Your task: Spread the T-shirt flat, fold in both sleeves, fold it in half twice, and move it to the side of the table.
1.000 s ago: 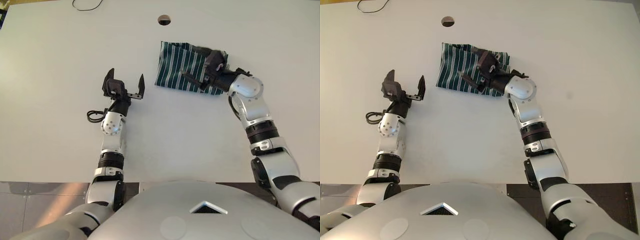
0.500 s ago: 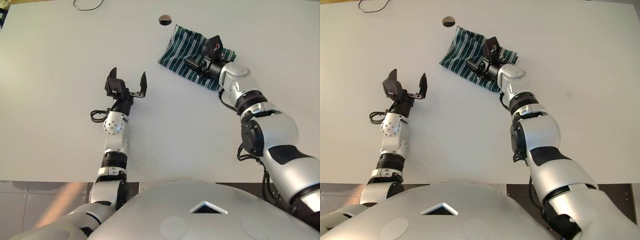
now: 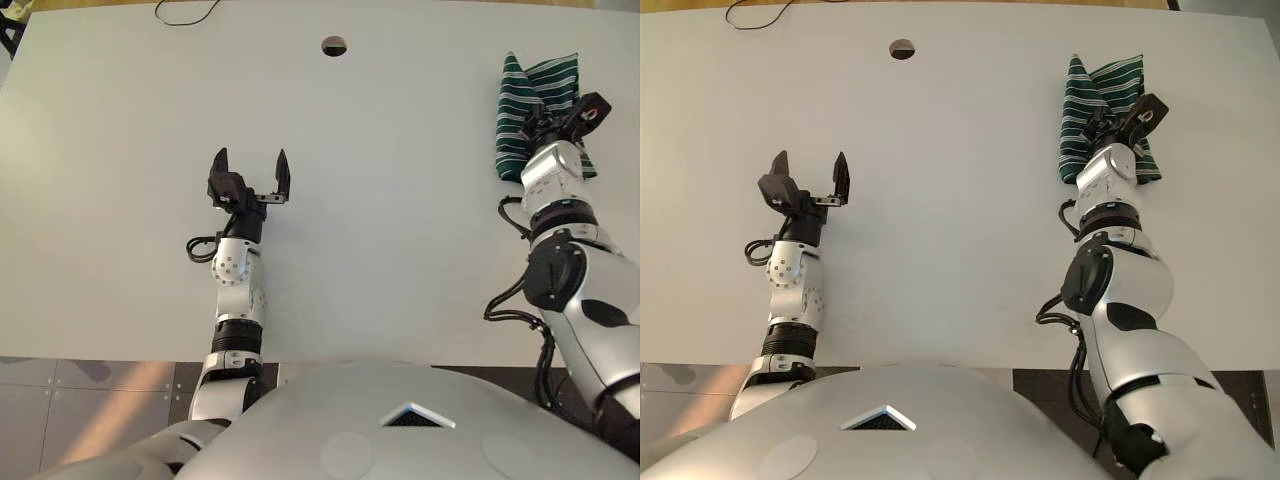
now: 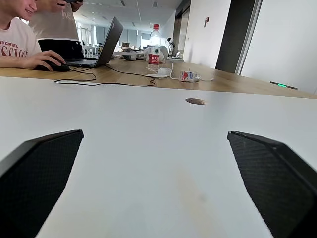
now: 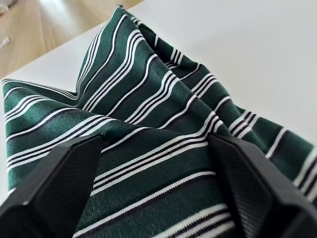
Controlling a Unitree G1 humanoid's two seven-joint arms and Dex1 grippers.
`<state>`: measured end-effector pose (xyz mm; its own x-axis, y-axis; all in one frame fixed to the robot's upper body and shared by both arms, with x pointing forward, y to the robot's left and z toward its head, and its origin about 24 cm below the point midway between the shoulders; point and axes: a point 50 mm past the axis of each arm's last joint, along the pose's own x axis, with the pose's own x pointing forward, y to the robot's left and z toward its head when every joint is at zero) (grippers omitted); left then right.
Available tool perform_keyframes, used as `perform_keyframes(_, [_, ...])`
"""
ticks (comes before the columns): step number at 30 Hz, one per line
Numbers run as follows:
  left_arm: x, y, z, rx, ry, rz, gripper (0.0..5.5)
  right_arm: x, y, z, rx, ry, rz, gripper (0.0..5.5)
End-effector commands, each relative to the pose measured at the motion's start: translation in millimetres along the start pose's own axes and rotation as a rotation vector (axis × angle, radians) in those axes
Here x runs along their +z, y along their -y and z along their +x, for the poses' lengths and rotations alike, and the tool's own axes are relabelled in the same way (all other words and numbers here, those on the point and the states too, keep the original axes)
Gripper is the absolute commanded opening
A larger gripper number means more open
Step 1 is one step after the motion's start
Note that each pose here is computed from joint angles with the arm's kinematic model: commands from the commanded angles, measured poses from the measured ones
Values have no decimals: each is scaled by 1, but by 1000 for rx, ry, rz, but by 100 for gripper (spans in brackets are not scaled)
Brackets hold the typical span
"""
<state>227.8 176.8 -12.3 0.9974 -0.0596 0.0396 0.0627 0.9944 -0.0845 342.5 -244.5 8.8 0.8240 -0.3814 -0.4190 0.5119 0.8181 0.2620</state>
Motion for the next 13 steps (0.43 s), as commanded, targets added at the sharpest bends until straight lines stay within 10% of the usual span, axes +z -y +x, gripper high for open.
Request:
perform_keyframes(1, [-4,-1,-13,17,-7,-19,550,-43,-8,-17,-15,5,-40,386])
perform_keyframes(7, [8,-2,-13,53,75,23,550,-5,-93,-97,563,685,-381,386])
perform_keyframes(13, [41,6,-3,160,276,131,550,-38,-116,-137,715,813,-628,386])
